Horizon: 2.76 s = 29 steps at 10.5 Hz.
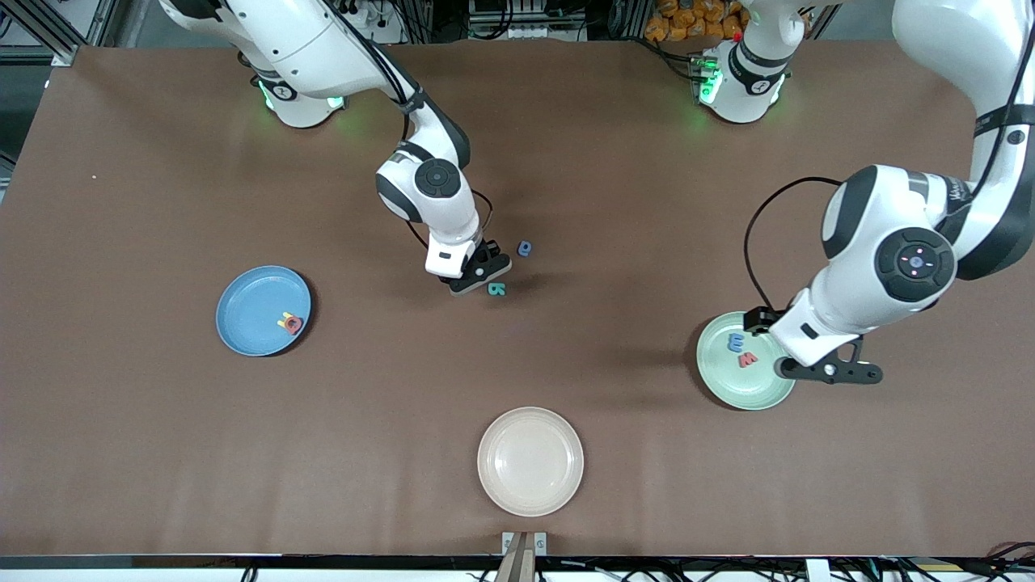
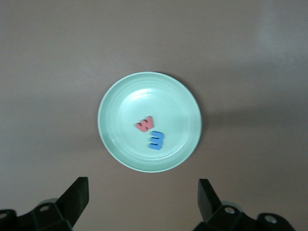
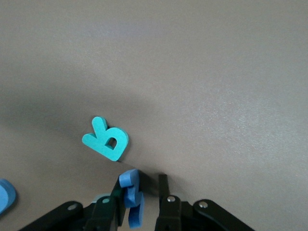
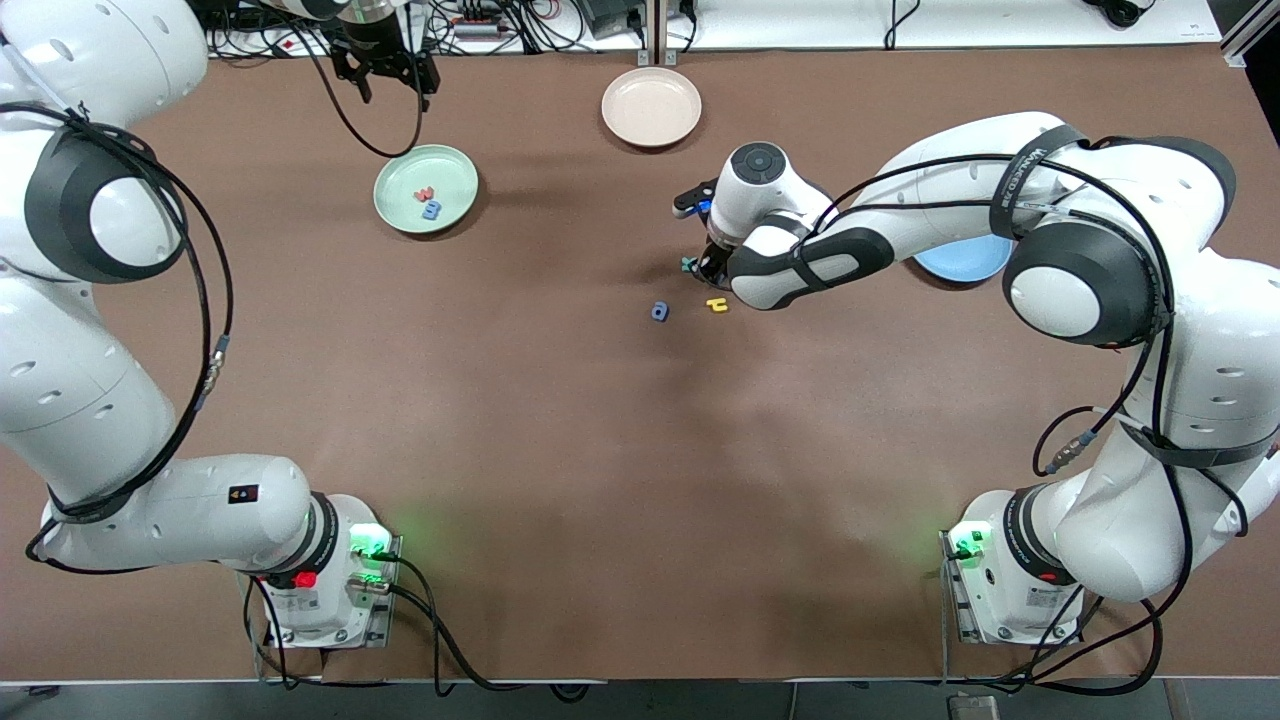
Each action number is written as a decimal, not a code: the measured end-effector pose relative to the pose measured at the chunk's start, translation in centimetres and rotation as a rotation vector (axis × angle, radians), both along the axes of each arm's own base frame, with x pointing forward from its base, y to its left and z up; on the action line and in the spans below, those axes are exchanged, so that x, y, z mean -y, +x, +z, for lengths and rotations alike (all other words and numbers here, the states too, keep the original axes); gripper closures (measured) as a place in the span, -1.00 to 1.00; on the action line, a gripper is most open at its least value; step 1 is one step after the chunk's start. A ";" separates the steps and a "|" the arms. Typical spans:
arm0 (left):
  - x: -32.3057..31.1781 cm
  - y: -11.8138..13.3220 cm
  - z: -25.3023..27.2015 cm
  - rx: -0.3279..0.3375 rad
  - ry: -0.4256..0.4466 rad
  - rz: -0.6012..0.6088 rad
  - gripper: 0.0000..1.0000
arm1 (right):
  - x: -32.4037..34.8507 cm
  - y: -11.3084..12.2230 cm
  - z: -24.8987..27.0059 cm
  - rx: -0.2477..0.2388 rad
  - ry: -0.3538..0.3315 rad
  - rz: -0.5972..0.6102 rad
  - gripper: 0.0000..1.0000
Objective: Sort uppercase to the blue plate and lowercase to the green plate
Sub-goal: 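Carry the blue M to the blue plate while the left gripper rises, then release the blue M on the blue plate while the left gripper reaches letters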
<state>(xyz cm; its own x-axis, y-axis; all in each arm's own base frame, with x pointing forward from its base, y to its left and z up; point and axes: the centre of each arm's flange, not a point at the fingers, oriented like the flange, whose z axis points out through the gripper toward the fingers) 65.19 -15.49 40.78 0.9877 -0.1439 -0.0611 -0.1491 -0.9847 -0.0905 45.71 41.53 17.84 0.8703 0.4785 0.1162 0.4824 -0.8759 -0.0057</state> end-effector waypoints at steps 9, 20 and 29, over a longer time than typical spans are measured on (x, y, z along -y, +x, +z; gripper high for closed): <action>6.5 -2.2 0.8 -0.015 -0.072 -0.088 -1.00 | 4.3 4.6 2.9 -0.116 -0.161 0.019 0.80; 24.4 -9.4 -5.0 -0.040 -0.180 -0.309 -1.00 | 34.8 11.9 7.2 -0.593 -0.299 -0.115 0.80; 32.7 -12.8 -13.0 0.058 -0.256 -0.710 -1.00 | 36.3 11.6 4.4 -0.559 -0.299 -0.132 -0.21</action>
